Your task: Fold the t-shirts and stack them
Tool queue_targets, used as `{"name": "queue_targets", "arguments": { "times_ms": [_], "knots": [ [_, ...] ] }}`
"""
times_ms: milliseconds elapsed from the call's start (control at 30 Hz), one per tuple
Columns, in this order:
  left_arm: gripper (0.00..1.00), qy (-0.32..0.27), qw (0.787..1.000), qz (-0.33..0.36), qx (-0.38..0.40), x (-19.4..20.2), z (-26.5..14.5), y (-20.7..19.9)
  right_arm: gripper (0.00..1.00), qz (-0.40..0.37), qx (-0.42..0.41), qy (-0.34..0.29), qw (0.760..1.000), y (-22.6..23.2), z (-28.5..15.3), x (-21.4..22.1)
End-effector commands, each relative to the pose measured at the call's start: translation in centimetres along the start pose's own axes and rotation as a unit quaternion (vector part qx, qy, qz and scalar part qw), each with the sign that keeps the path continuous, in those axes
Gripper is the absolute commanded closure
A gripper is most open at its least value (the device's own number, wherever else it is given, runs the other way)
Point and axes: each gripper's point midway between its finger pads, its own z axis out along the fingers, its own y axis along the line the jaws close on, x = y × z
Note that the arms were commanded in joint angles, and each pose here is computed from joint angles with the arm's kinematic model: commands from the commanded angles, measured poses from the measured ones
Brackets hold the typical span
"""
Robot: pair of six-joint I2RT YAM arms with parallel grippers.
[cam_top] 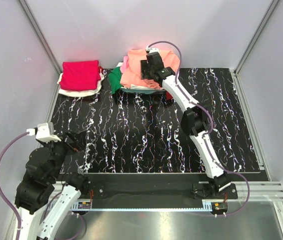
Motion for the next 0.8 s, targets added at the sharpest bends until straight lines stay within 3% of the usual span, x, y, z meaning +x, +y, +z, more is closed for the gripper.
{"name": "queue_targets", "arguments": {
  "times_ms": [0, 100, 133, 167, 233, 333, 367, 433, 467, 500, 533, 567, 600, 633, 667, 700, 733, 767],
  "knots": [
    [0.01, -0.016, 1.000, -0.009, -0.006, -0.7, 0.4, 0.0, 0.51, 0.003, 0.007, -0.059, 0.998, 0.7, 0.1, -3.1],
    [0.01, -0.016, 1.000, -0.009, -0.006, -0.7, 0.5, -0.1, 0.80, 0.001, 0.010, -0.078, 0.997, 1.1, -0.3, -4.0],
    [0.01, -0.016, 1.000, -0.009, -0.006, -0.7, 0.5, -0.1, 0.96, 0.001, 0.008, -0.080, 0.997, 1.2, -0.4, -4.2],
    [0.01, -0.015, 1.000, -0.009, -0.006, -0.7, 0.6, -0.1, 1.00, 0.003, 0.001, -0.087, 0.996, 1.4, -1.2, -5.2],
    [0.01, -0.015, 1.000, -0.008, -0.006, -0.7, 0.6, -0.1, 1.00, 0.001, -0.029, -0.098, 0.995, 2.7, -2.7, -6.7],
    [0.01, -0.014, 1.000, -0.009, -0.009, -0.7, 0.6, 0.0, 1.00, -0.016, -0.109, -0.165, 0.980, 6.8, -9.1, -12.8],
    [0.01, -0.012, 1.000, -0.008, -0.012, -0.6, 0.7, 0.1, 1.00, -0.017, -0.137, -0.217, 0.966, 8.2, -14.1, -17.1],
    [0.01, -0.012, 1.000, -0.009, -0.013, -0.6, 0.8, 0.1, 1.00, -0.012, -0.203, -0.276, 0.939, 10.9, -21.1, -21.4],
    [0.01, -0.009, 1.000, -0.007, -0.014, -0.6, 0.9, 0.1, 1.00, 0.001, -0.223, -0.329, 0.918, 10.6, -28.2, -25.2],
    [0.01, -0.009, 1.000, -0.007, -0.014, -0.6, 1.0, 0.0, 1.00, 0.013, -0.236, -0.363, 0.901, 10.4, -32.1, -27.2],
    [0.01, -0.007, 1.000, -0.006, -0.014, -0.5, 1.1, 0.0, 1.00, 0.021, -0.231, -0.374, 0.898, 9.7, -33.9, -27.8],
    [0.01, -0.006, 1.000, -0.005, -0.014, -0.5, 1.1, 0.0, 1.00, 0.027, -0.227, -0.418, 0.879, 8.1, -40.3, -29.9],
    [0.01, -0.005, 1.000, -0.005, -0.015, -0.5, 1.2, 0.0, 1.00, 0.034, -0.204, -0.434, 0.877, 6.6, -42.2, -30.4],
    [0.01, -0.004, 1.000, -0.004, -0.016, -0.5, 1.3, 0.0, 1.00, 0.049, -0.143, -0.424, 0.893, 3.8, -40.9, -29.8],
    [0.01, -0.004, 1.000, -0.004, -0.017, -0.5, 1.3, 0.1, 1.00, 0.061, -0.116, -0.448, 0.884, 1.2, -45.1, -30.2],
    [0.01, -0.003, 1.000, -0.004, -0.018, -0.5, 1.3, 0.1, 1.00, 0.070, -0.079, -0.443, 0.890, -0.9, -45.2, -29.5],
    [0.01, -0.004, 1.000, -0.003, -0.017, -0.5, 1.3, 0.0, 1.00, 0.094, 0.009, -0.404, 0.910, -5.3, -41.3, -26.8],
    [0.01, 0.000, 1.000, 0.000, -0.012, -0.3, 1.4, -0.1, 1.00, 0.115, 0.041, -0.409, 0.904, -8.0, -43.7, -25.8]
  ]
}}
